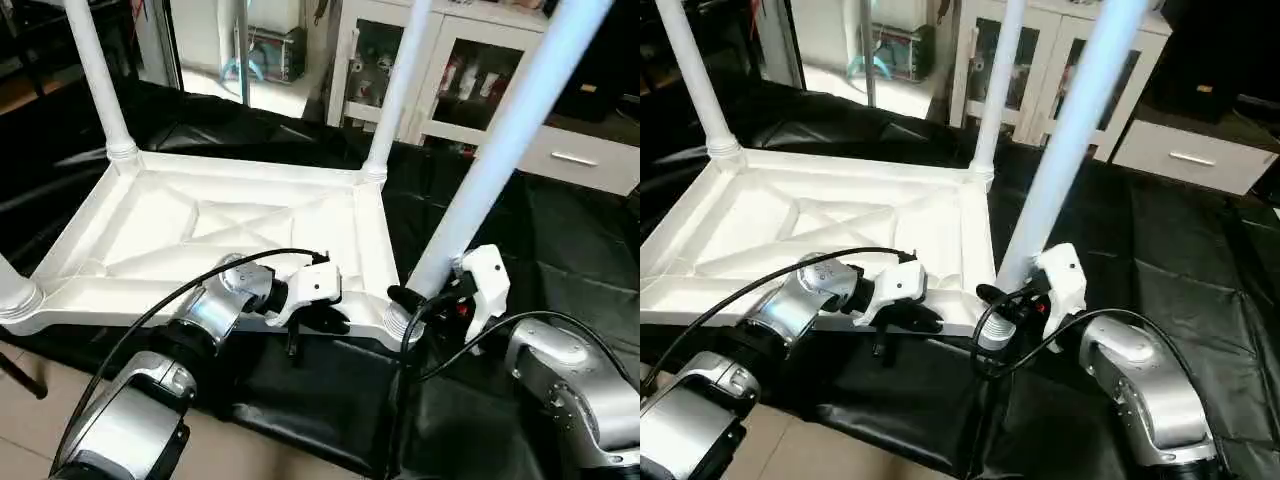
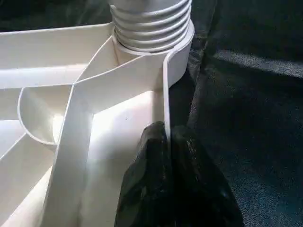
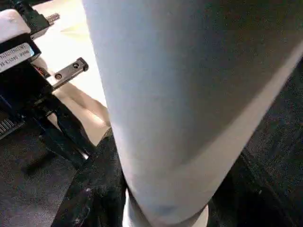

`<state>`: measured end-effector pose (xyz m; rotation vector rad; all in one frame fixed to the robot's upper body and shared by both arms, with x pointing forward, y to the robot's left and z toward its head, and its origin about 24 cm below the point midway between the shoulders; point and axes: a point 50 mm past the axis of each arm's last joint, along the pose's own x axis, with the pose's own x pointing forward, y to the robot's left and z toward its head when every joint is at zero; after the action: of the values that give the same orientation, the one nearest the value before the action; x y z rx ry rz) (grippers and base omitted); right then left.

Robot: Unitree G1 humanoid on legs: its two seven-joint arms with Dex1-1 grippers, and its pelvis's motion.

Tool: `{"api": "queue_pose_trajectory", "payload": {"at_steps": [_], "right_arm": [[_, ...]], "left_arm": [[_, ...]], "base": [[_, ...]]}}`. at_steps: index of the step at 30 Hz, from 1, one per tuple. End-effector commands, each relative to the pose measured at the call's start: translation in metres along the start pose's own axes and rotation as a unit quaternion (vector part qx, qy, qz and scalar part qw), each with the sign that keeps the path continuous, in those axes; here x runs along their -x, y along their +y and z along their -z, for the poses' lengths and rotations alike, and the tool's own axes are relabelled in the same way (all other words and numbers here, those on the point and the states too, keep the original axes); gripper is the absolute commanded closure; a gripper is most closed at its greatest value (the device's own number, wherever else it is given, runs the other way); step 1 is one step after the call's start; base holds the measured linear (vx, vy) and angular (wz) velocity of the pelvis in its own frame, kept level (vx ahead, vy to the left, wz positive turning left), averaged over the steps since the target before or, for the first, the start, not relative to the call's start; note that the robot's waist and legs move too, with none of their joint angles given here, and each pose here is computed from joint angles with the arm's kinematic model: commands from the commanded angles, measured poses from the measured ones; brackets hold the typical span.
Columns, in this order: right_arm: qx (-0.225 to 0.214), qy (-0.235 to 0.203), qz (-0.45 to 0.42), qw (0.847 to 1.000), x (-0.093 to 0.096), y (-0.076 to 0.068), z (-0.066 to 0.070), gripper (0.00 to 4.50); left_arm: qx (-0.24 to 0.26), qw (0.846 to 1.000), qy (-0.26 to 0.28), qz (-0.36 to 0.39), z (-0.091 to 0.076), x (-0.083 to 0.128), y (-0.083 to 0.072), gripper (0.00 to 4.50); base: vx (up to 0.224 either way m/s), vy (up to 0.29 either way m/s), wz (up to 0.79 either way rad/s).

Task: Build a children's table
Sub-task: Insert table leg to table base

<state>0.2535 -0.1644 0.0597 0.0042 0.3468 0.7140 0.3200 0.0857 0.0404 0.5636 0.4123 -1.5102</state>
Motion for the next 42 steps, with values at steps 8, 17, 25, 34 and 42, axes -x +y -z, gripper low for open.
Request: {"api": "queue_pose_trajectory", "payload": {"at_steps": [8, 17, 25, 34, 42], "right_arm": [[-0.101, 0.166, -0.008, 0.981, 0.001, 0.013, 0.086, 2.65], [-0.072, 0.147, 0.003, 0.986, -0.004, 0.011, 0.079, 2.65], [-0.035, 0.115, 0.21, 0.97, -0.031, -0.028, 0.064, 2.65], [-0.056, 0.085, 0.302, 0.948, -0.072, -0.038, 0.039, 2.65], [-0.121, 0.066, 0.33, 0.934, -0.089, -0.044, 0.031, 2.65]], "left_arm": [[0.012, 0.999, -0.029, -0.036, 0.0, 0.002, 0.001, 4.5], [0.017, 0.999, -0.03, -0.039, 0.002, 0.003, 0.0, 4.5], [0.063, 0.991, -0.052, -0.11, -0.027, -0.022, 0.017, 4.5], [0.146, 0.942, -0.179, -0.241, -0.122, -0.048, 0.05, 4.5], [0.12, 0.944, -0.191, -0.241, -0.145, -0.052, 0.052, 4.5]], "base": [[0.0, 0.0, 0.0], [0.037, -0.038, 0.02], [-0.012, 0.008, -0.07], [0.013, 0.004, -0.01], [0.015, -0.003, -0.01]]}}
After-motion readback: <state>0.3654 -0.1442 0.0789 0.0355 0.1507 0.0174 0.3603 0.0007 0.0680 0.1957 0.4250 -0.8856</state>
